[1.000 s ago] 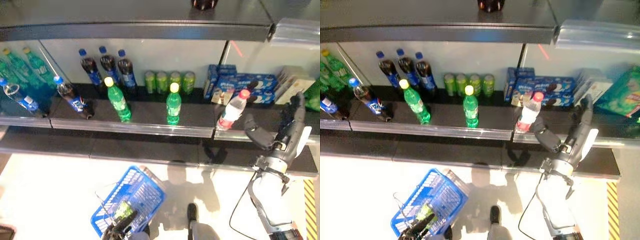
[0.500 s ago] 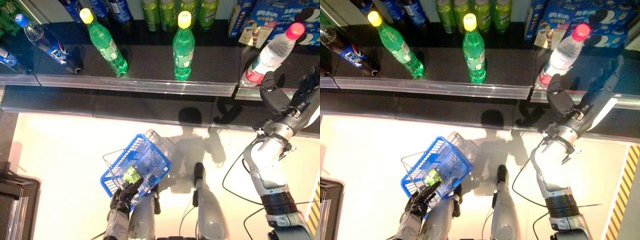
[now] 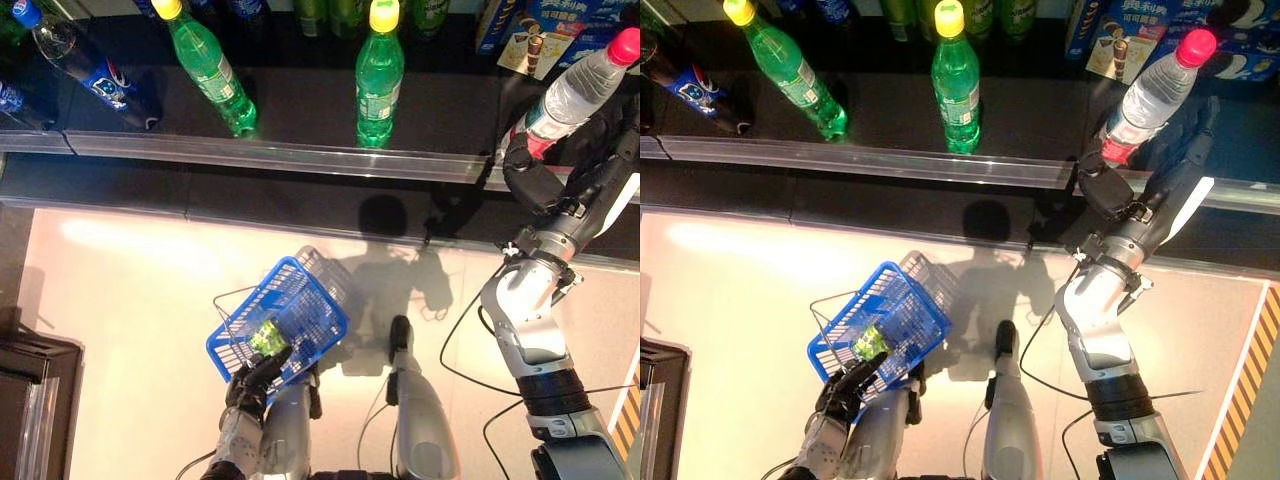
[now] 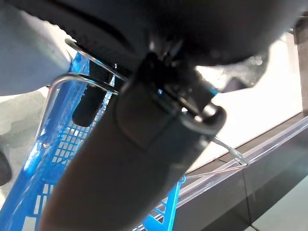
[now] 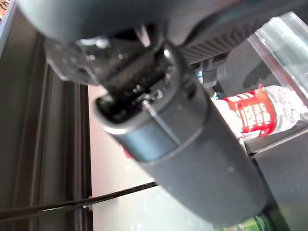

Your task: Pick up the drink and place into the basket.

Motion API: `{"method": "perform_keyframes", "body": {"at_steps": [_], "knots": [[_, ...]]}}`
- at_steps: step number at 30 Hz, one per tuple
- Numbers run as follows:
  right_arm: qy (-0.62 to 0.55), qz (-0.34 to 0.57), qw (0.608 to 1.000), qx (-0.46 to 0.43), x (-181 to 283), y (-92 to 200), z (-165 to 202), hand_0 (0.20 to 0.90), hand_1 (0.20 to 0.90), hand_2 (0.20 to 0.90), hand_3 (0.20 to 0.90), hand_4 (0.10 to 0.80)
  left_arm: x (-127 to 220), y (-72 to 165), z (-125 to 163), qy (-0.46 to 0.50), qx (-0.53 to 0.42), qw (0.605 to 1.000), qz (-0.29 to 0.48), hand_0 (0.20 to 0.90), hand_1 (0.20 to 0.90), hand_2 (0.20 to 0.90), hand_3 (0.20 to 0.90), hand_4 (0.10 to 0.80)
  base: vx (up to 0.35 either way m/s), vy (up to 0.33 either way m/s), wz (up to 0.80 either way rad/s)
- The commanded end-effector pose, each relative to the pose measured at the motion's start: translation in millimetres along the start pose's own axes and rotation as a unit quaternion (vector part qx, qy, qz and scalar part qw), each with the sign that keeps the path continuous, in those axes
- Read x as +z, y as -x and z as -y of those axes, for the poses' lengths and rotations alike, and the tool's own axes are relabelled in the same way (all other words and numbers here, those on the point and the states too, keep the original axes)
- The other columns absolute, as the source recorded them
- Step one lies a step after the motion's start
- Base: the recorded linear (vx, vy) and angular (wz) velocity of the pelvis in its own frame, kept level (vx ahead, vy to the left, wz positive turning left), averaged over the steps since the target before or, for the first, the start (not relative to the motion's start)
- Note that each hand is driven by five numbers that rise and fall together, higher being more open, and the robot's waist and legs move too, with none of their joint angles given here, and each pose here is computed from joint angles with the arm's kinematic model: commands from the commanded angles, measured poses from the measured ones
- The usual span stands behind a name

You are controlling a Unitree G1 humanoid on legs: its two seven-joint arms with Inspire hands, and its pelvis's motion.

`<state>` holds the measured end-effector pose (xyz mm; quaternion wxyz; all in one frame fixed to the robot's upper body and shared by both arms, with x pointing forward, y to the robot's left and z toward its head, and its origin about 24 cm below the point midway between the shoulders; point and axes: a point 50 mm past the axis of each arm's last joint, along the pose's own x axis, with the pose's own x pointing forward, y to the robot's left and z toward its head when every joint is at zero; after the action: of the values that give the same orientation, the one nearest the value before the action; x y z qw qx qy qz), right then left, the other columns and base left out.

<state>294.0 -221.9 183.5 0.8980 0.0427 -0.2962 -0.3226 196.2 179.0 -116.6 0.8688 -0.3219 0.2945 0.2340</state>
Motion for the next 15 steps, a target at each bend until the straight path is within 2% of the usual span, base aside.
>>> {"method": "perform_keyframes", "body": {"at_steps": [1,15], "knots": [[-0.068,0.125,0.99,-0.003,56.4,-29.5,-15.4,0.9,0.9,0.9,0.9,0.8,31.2,4.2,-24.8,-0.024,0.004,0.997,0.075,0.3,0.3,0.3,0.2,0.1,0.011,-0.049,0.0],[-0.082,0.094,0.991,-0.044,69.3,-79.0,-21.4,0.9,0.9,0.9,0.9,0.8,46.3,-2.9,-15.0,-0.034,-0.015,0.996,0.078,0.3,0.3,0.3,0.2,0.1,0.007,-0.017,0.02]]}}
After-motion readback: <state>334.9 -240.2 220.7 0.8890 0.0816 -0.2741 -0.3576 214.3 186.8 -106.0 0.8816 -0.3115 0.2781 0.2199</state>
